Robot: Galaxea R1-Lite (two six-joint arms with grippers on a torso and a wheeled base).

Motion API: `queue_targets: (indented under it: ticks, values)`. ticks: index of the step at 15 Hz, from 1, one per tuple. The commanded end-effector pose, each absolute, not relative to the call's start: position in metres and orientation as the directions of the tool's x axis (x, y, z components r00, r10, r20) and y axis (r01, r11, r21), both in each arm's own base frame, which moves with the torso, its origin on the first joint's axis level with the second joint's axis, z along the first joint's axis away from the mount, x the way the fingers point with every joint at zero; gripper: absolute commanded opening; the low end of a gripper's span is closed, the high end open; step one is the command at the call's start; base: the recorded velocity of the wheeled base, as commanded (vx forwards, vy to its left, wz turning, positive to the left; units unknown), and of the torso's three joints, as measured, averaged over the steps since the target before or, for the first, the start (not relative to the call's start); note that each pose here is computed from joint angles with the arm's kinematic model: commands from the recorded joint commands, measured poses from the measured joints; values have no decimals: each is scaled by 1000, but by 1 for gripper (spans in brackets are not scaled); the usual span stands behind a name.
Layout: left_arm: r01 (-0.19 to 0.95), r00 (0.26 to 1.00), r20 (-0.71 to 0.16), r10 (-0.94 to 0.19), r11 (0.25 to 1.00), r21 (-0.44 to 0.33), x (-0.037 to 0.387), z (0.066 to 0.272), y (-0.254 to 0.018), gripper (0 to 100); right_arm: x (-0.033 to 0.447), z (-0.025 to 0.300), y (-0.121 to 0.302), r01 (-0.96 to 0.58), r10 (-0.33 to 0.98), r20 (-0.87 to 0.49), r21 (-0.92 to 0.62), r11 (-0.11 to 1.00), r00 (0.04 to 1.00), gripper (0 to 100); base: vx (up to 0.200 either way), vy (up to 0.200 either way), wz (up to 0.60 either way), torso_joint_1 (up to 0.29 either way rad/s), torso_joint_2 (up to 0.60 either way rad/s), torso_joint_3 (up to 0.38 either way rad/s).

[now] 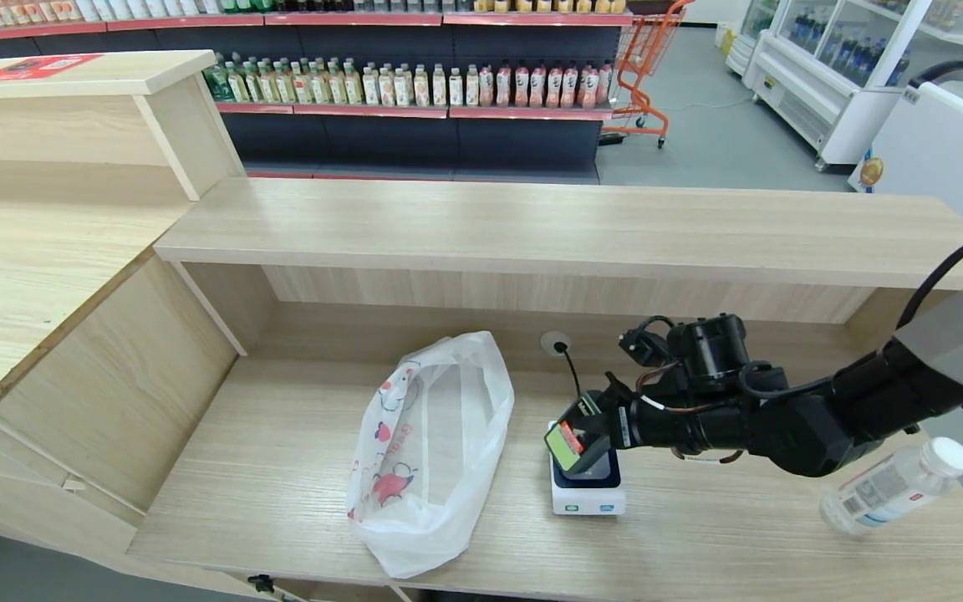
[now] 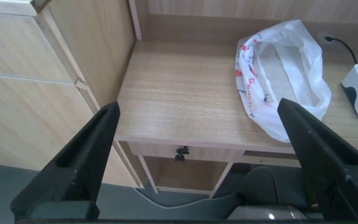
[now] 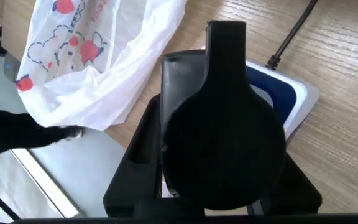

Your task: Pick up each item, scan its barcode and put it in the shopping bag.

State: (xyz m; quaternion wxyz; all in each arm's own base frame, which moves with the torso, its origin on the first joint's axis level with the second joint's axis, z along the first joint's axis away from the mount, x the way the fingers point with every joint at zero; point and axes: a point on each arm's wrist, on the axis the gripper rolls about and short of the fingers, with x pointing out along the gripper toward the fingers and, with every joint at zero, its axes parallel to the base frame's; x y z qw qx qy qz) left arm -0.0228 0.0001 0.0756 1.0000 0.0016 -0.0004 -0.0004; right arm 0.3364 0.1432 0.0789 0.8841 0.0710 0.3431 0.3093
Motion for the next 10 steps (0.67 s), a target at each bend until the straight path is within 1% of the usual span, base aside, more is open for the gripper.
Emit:
queue_targets:
  ticks: [1, 3, 4, 5, 6, 7, 8, 10]
  values:
    - [0, 1000, 2, 0, 1000, 3, -23, 76, 0, 100, 336, 82, 143, -499, 596, -556, 336, 799, 579, 0, 0, 0, 0, 0, 0, 0]
    - [0, 1000, 2, 0, 1000, 3, -23, 76, 0, 100, 334, 117, 142, -494, 617, -474, 369, 787, 628, 0, 0, 0, 0, 0, 0, 0]
    - [2, 1000, 2, -2, 1000, 3, -23, 76, 0, 100, 325, 148, 137, -507, 622, -401, 364, 782, 672, 0, 0, 0, 0, 0, 0, 0]
    - [2, 1000, 2, -2, 1000, 3, -23, 76, 0, 100, 316, 170, 130, -522, 605, -352, 309, 795, 714, 0, 0, 0, 0, 0, 0, 0]
    - [0, 1000, 2, 0, 1000, 3, -23, 76, 0, 100, 307, 185, 118, -510, 552, -320, 212, 834, 770, 0, 0, 0, 0, 0, 0, 0]
    - [0, 1000, 2, 0, 1000, 3, -23, 76, 0, 100, 300, 190, 112, -482, 500, -312, 137, 865, 808, 0, 0, 0, 0, 0, 0, 0]
    - [2, 1000, 0, -2, 1000, 3, -23, 76, 0, 100, 293, 191, 108, -462, 468, -312, 97, 881, 827, 0, 0, 0, 0, 0, 0, 0]
    - [2, 1000, -12, -2, 1000, 6, -22, 76, 0, 100, 277, 186, 102, -457, 448, -335, 56, 888, 829, 0, 0, 0, 0, 0, 0, 0]
